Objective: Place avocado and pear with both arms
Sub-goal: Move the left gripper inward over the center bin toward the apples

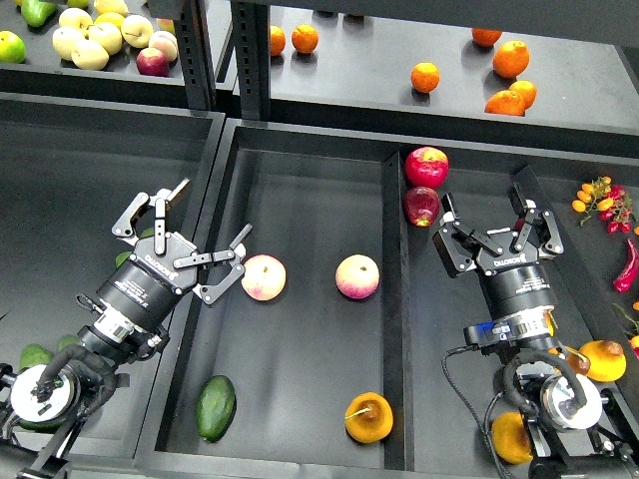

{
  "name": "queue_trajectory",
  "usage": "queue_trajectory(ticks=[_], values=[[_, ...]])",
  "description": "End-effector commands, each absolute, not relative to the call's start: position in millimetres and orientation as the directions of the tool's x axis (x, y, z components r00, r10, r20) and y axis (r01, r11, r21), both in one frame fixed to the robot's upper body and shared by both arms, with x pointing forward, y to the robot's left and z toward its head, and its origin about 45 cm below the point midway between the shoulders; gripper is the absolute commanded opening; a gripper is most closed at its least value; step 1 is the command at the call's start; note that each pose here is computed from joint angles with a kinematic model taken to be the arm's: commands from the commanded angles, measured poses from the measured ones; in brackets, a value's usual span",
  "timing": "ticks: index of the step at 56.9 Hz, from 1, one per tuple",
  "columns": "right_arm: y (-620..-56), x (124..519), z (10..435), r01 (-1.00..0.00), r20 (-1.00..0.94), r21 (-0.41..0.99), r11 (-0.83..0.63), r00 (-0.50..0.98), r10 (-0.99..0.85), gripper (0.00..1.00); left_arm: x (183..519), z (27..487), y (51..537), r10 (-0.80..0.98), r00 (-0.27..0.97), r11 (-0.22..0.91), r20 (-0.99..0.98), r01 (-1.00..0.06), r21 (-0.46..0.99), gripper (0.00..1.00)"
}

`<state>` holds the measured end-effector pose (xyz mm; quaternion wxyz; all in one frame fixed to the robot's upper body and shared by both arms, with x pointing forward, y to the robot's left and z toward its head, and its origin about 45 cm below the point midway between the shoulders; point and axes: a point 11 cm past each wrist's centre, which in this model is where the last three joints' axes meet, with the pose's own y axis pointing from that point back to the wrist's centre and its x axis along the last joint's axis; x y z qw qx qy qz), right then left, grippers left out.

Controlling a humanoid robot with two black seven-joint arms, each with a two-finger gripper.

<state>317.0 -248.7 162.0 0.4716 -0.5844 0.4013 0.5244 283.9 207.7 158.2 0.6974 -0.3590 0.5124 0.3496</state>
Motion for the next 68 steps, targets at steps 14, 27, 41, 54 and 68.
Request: queue_trajectory(ticks=[14, 27, 41, 54, 68], values=[[-249.7, 312.7, 157.8, -0.966, -0.993, -0.121, -0.229, 0.118, 0.026, 1.00, 281.3, 155.8, 213.2, 0.123, 0.221, 0.481, -0.968, -0.866, -0.136, 0.99], [-247.9, 312.9, 150.9, -0.970, -0.998, -0.061, -0.236, 0.057, 0.021, 1.00, 281.4, 155.8, 213.3, 0.123, 0.221, 0.480, -0.968, -0.867, -0.137, 0.99], [-248.6, 313.0, 151.9, -0.970, -0.998, -0.069, -0.233, 0.065, 0.022, 1.00, 276.3, 149.3, 216.3, 0.123, 0.198, 0.462, -0.972, -0.879, -0.120, 0.99], [-249.6, 313.2, 152.5, -0.971, -0.997, -0.073, -0.230, 0.069, 0.023, 1.00, 270.8, 142.6, 209.9, 0.074, 0.165, 0.470, -0.984, -0.876, -0.112, 0.99], [-250.1, 313.2, 152.9, -0.971, -0.997, -0.076, -0.228, 0.073, 0.023, 1.00, 265.7, 138.6, 201.9, 0.043, 0.145, 0.490, -0.988, -0.865, -0.106, 0.99]])
